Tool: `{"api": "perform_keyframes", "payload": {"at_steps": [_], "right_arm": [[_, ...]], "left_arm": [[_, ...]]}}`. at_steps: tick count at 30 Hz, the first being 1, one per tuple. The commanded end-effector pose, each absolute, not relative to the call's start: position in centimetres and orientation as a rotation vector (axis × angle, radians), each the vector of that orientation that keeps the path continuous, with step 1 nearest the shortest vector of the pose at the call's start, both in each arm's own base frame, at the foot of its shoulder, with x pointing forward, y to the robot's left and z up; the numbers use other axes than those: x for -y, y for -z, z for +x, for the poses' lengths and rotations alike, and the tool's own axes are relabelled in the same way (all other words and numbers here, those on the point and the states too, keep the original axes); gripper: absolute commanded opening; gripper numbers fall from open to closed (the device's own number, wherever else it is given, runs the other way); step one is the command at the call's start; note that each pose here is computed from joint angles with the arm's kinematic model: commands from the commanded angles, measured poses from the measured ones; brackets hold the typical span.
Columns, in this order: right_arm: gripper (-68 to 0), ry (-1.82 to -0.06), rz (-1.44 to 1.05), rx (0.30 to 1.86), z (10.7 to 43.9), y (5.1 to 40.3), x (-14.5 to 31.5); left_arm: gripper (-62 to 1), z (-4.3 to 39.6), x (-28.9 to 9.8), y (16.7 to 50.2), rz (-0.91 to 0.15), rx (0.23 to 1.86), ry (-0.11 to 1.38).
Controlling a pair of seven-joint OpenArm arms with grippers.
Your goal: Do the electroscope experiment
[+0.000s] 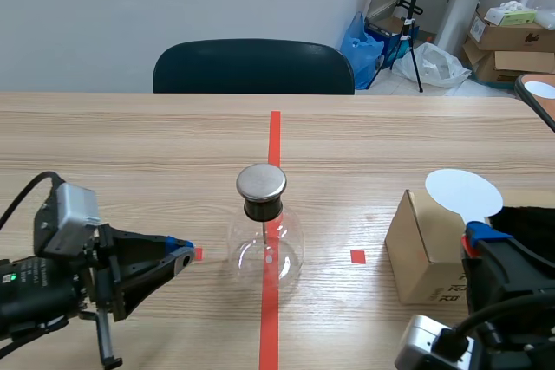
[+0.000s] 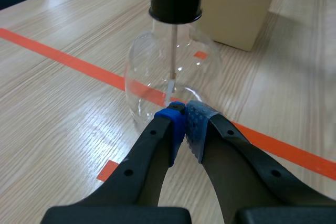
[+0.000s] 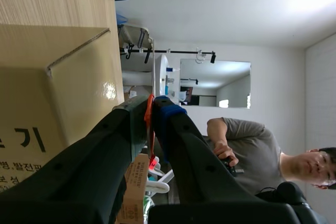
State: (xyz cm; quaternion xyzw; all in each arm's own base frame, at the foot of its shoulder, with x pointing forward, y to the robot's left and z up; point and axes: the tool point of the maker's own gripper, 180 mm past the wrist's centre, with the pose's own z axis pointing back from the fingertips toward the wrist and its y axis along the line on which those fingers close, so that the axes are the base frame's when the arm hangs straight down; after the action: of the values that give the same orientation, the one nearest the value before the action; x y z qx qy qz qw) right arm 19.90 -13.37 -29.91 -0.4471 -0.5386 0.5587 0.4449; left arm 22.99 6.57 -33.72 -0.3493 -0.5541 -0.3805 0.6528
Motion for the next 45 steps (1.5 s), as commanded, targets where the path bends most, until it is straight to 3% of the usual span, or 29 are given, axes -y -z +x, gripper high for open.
{"api": "perform_keyframes", "payload": {"at_steps": [1, 6, 13, 28, 32, 37, 45], "right_arm": [[-65.7, -1.34, -1.179, 1.393, 20.2, 28.0, 13.7], [-65.7, -1.332, -1.17, 1.396, 20.1, 28.0, 13.9], [-65.7, -1.346, -1.13, 1.385, 19.6, 29.3, 13.9], [-65.7, -1.368, -1.072, 1.297, 18.5, 32.7, 14.3], [-65.7, -1.365, -1.07, 1.285, 18.5, 33.0, 14.5], [-65.7, -1.366, -1.07, 1.285, 18.5, 33.0, 14.5], [-65.8, -1.366, -1.07, 1.285, 18.5, 33.0, 14.5]], "left_arm": [[-57.5, 22.5, -6.3, 32.2, -0.829, 1.291, 0.845], [-57.5, 20.7, -6.3, 30.0, -0.859, 1.314, 0.849], [-55.8, 18.9, -6.1, 27.6, -0.816, 1.364, 0.832], [1.1, 15.6, -5.7, 23.2, -0.826, 1.4, 0.813], [1.4, 14.9, -5.6, 22.7, -0.829, 1.402, 0.811], [1.4, 13.5, -5.0, 22.8, -0.825, 1.4, 0.924], [1.4, 13.4, -5.0, 23.1, -0.814, 1.384, 0.936]]}}
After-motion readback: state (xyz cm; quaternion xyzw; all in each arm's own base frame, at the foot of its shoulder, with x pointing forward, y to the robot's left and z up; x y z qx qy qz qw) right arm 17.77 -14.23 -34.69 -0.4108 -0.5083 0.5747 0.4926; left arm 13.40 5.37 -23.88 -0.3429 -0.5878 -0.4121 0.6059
